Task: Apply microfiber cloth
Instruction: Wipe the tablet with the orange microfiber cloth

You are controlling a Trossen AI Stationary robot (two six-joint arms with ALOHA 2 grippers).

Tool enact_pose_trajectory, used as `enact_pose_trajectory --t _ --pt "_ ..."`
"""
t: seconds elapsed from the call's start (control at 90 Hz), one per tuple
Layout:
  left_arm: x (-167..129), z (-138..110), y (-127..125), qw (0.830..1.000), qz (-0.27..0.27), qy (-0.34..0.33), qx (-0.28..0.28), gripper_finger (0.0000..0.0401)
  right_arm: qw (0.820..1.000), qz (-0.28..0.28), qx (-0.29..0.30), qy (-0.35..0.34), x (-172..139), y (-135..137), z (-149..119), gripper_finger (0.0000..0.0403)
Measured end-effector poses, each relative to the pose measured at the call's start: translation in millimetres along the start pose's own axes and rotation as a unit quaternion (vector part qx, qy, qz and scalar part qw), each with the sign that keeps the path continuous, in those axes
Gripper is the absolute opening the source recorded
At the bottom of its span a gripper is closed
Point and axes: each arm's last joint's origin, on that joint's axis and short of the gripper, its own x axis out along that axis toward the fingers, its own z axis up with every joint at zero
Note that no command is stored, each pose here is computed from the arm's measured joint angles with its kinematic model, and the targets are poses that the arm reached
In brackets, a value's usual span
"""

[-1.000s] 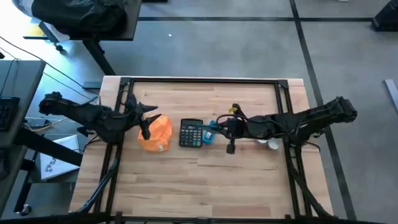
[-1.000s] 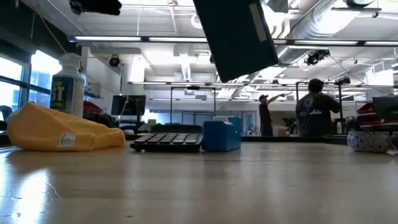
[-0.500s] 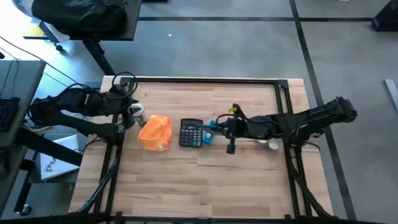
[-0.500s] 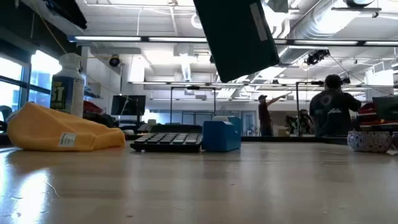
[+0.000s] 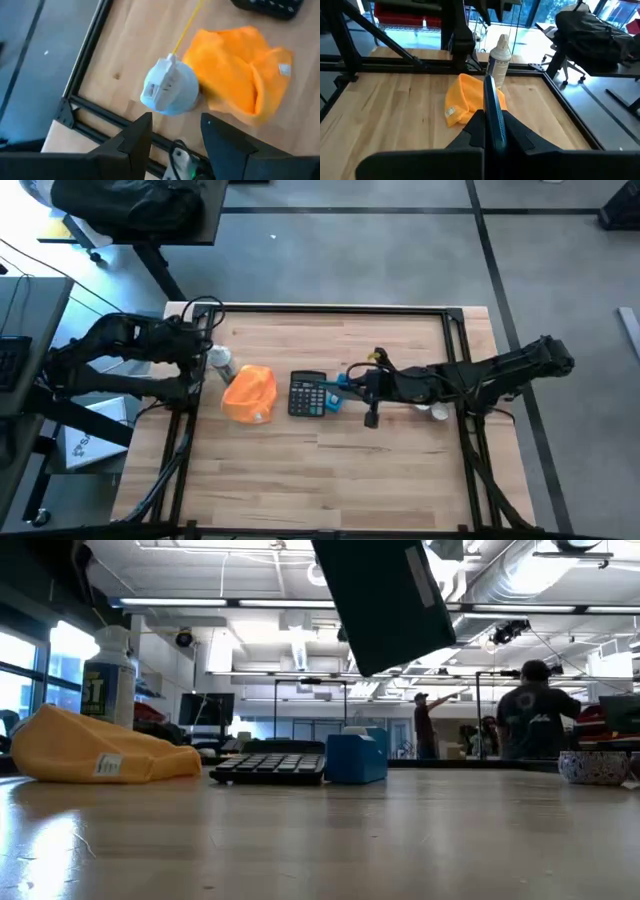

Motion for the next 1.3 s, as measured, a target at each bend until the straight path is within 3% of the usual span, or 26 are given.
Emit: enact_pose_trajectory --t 0.289,0.544,0.833,1.022,1.3 --pt "0.8 -1.7 9.0 0.999 0.024 0.009 0.045 0.0166 1.0 0.001 0.007 0.01 0.0 0.0 -2.2 0.0" --pt "16.7 15.4 18.8 0.994 0.005 0.046 0.099 0.0166 1.0 0.001 0.021 0.011 0.0 0.1 -2.2 0.0" --pt "37.7 34.1 25.9 0.985 -0.063 0.064 0.146 0.0162 0.999 0.004 0.035 0.023 -1.0 2.3 -4.8 0.0" --pt "44.2 39.7 28.1 0.981 -0.042 0.085 0.168 0.0155 0.999 0.004 0.033 0.026 -0.9 2.4 -5.6 0.0" --pt "55.2 41.8 25.0 0.977 -0.08 0.086 0.178 0.0154 0.998 0.022 0.033 0.046 7.4 9.1 -12.1 0.0"
